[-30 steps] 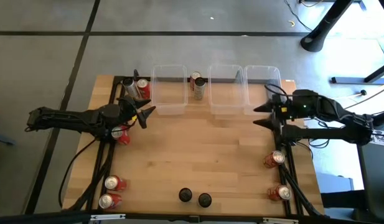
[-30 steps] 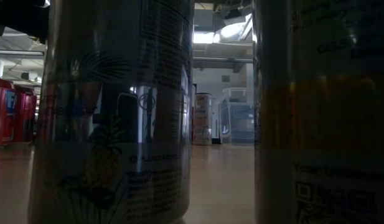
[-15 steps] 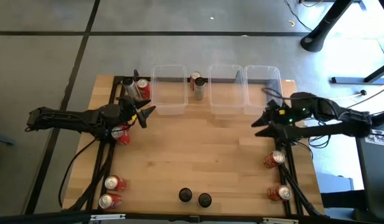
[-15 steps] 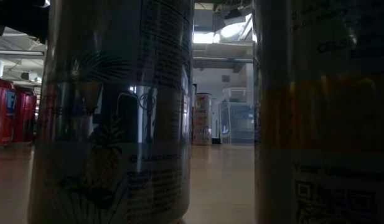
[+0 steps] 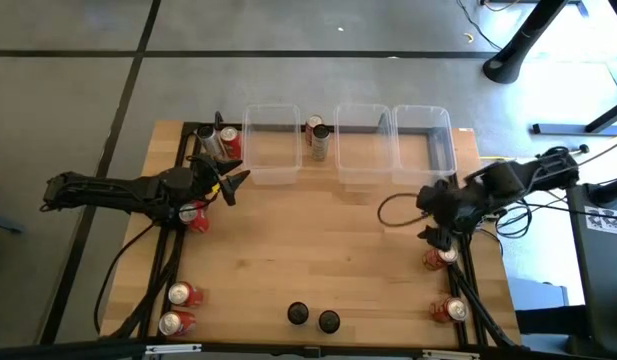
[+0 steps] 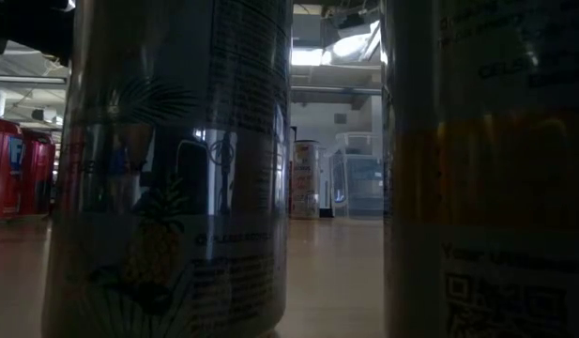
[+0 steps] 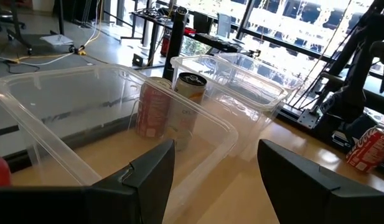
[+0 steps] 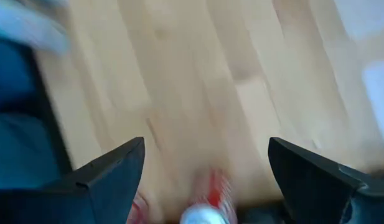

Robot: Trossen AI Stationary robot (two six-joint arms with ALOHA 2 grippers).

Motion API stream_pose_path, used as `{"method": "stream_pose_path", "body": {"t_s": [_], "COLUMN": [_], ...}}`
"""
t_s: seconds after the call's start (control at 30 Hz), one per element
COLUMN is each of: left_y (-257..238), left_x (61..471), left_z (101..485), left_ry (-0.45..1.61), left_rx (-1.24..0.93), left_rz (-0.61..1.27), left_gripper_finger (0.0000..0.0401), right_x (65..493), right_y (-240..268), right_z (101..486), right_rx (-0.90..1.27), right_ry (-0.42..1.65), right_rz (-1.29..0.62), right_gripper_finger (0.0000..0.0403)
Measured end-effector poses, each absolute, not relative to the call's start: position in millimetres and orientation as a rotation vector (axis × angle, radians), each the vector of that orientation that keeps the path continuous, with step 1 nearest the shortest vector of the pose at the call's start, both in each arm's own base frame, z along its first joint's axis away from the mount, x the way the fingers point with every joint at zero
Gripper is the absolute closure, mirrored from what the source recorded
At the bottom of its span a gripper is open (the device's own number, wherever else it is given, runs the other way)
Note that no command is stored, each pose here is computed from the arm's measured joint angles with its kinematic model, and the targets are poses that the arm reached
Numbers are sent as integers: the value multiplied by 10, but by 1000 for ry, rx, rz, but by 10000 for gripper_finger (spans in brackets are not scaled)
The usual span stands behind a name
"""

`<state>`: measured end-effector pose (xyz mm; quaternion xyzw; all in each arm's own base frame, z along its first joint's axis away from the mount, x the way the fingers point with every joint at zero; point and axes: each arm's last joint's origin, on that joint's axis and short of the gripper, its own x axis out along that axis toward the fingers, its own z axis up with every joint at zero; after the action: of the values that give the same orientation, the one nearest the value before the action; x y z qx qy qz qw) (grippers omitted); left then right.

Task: Sort soda cans
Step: Put the middle right red soda can into the center transparent bin

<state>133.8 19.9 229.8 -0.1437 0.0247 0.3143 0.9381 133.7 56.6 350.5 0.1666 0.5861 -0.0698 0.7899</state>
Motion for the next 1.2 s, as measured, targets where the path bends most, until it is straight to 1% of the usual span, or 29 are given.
{"method": "stream_pose_path", "body": {"t_s": [0.13,0.2,0.4,0.6,0.77,0.87,1.2], "left_y": [199,199,199,199,199,199,199], "left_x": [1337,1337,1336,1331,1327,1327,1327], "left_z": [2296,2294,2292,2265,2247,2246,2246], "left_ry": [54,56,65,92,109,104,102], "left_rx": [-291,-290,-271,-268,-270,-284,-290], "left_rz": [642,643,642,646,650,651,651], "left_gripper_finger": [180,180,180,180,180,180,180], "right_x": [1372,1410,1477,1288,1024,951,847], "right_y": [669,719,801,852,826,863,1059], "right_z": [3381,3334,3222,3067,3035,3023,2950], "right_rx": [293,304,295,244,321,320,143], "right_ry": [1433,1459,1522,1576,1553,1545,1473], "right_rz": [-214,-197,-232,-210,-244,-248,-237], "right_gripper_finger": [63,63,63,63,63,63,63]}}
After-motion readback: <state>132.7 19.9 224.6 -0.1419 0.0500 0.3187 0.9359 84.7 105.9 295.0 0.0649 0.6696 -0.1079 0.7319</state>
